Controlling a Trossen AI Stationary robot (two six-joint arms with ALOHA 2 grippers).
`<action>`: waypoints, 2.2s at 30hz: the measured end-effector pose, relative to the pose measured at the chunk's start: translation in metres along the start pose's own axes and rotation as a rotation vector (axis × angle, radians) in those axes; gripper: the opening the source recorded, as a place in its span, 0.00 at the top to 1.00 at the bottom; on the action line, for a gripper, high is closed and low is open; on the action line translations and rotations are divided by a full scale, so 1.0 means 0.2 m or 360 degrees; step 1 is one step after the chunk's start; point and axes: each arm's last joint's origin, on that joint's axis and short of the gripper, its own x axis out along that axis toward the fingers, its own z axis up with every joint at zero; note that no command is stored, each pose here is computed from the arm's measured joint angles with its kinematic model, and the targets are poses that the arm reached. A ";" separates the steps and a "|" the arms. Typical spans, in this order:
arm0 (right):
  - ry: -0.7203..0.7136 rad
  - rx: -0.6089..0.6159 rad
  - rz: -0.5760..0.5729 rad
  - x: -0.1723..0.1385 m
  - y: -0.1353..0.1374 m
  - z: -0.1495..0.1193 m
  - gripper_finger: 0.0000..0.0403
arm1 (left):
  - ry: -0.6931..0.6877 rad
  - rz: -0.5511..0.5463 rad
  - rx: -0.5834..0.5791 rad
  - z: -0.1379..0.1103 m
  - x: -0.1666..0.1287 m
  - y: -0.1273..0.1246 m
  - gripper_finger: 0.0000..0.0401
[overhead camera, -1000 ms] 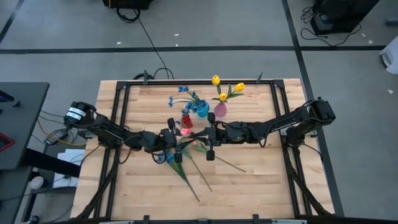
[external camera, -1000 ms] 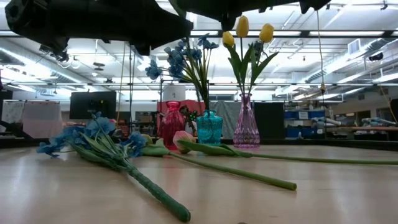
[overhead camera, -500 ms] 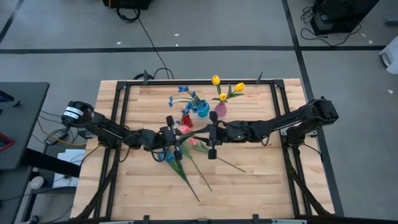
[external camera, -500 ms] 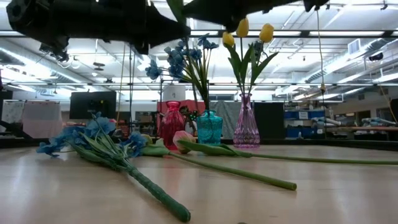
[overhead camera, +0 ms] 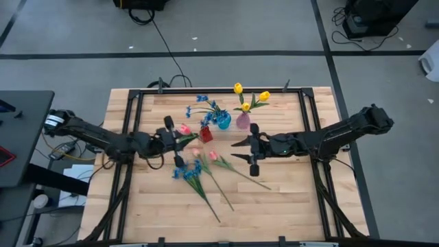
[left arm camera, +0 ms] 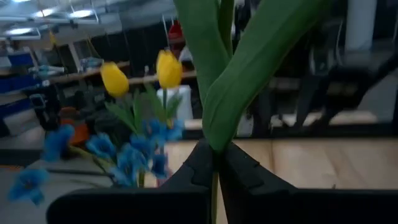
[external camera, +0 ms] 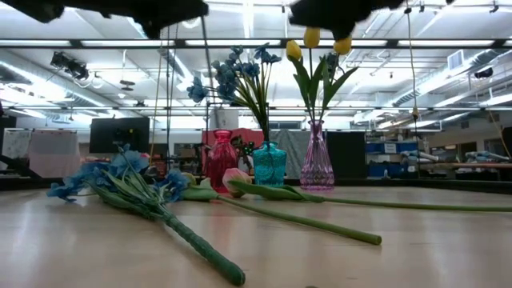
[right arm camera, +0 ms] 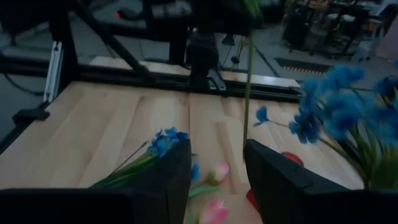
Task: Sort flowers into vase by color
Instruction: Put the pink flower into the red vase
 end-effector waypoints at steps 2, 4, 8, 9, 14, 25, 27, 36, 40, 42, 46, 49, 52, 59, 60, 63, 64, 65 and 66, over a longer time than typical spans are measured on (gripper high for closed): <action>-0.0064 0.0039 -0.0011 -0.03 -0.01 -0.07 0.60 | -0.0045 -0.0002 -0.0021 0.04 -0.04 0.02 0.96; -0.0132 0.0063 -0.0019 -0.05 -0.02 -0.13 0.60 | -0.0088 -0.0002 -0.0046 0.08 -0.08 0.05 0.96; -0.0234 0.0095 -0.0035 -0.10 -0.04 -0.25 0.60 | -0.0085 0.0079 -0.0045 0.12 -0.15 0.11 0.96; -0.0265 0.0105 -0.0037 -0.11 -0.04 -0.28 0.60 | -0.0072 0.0127 -0.0041 0.12 -0.16 0.12 0.96; -0.0350 0.0169 -0.0036 -0.16 -0.05 -0.37 0.60 | -0.0072 0.0235 -0.0030 0.14 -0.21 0.17 0.96; -0.0295 0.0236 -0.0051 -0.18 -0.05 -0.46 0.61 | -0.0129 0.0327 -0.0002 0.18 -0.25 0.21 0.96; -0.0294 0.0226 -0.0069 -0.18 -0.05 -0.46 0.61 | -0.0131 0.0357 0.0016 0.18 -0.25 0.22 0.96; -0.0346 0.0236 -0.0070 -0.19 -0.06 -0.45 0.61 | -0.0125 0.0383 0.0026 0.18 -0.24 0.24 0.96; -0.0383 0.0227 -0.0072 -0.19 -0.06 -0.44 0.61 | -0.0148 0.0308 -0.0029 0.11 -0.19 0.22 0.96; -0.0379 0.0213 -0.0074 -0.19 -0.06 -0.44 0.61 | -0.0164 0.0306 -0.0045 0.06 -0.17 0.21 0.96; -0.0378 0.0209 -0.0074 -0.19 -0.06 -0.44 0.61 | -0.0205 0.0306 -0.0086 0.00 -0.14 0.19 0.96; -0.0378 0.0206 -0.0074 -0.19 -0.06 -0.44 0.61 | -0.0196 0.0316 -0.0091 -0.04 -0.11 0.18 0.96; -0.0378 0.0206 -0.0074 -0.19 -0.06 -0.44 0.61 | -0.0190 0.0345 -0.0111 -0.08 -0.08 0.19 0.96; -0.0375 0.0209 -0.0073 -0.19 -0.06 -0.44 0.61 | -0.0221 0.0362 -0.0166 -0.15 -0.03 0.20 0.96; -0.0373 0.0208 -0.0073 -0.19 -0.06 -0.44 0.61 | -0.0224 0.0364 -0.0167 -0.15 -0.02 0.20 0.96; -0.0371 0.0208 -0.0073 -0.19 -0.06 -0.44 0.61 | -0.0197 0.0374 -0.0167 -0.18 0.00 0.20 0.96; -0.0371 0.0208 -0.0073 -0.19 -0.06 -0.44 0.61 | -0.0178 0.0377 -0.0165 -0.19 0.01 0.20 0.96; -0.0370 0.0208 -0.0073 -0.19 -0.06 -0.44 0.61 | -0.0163 0.0382 -0.0163 -0.20 0.02 0.20 0.96; -0.0370 0.0208 -0.0073 -0.19 -0.06 -0.44 0.61 | -0.0150 0.0387 -0.0161 -0.21 0.03 0.20 0.96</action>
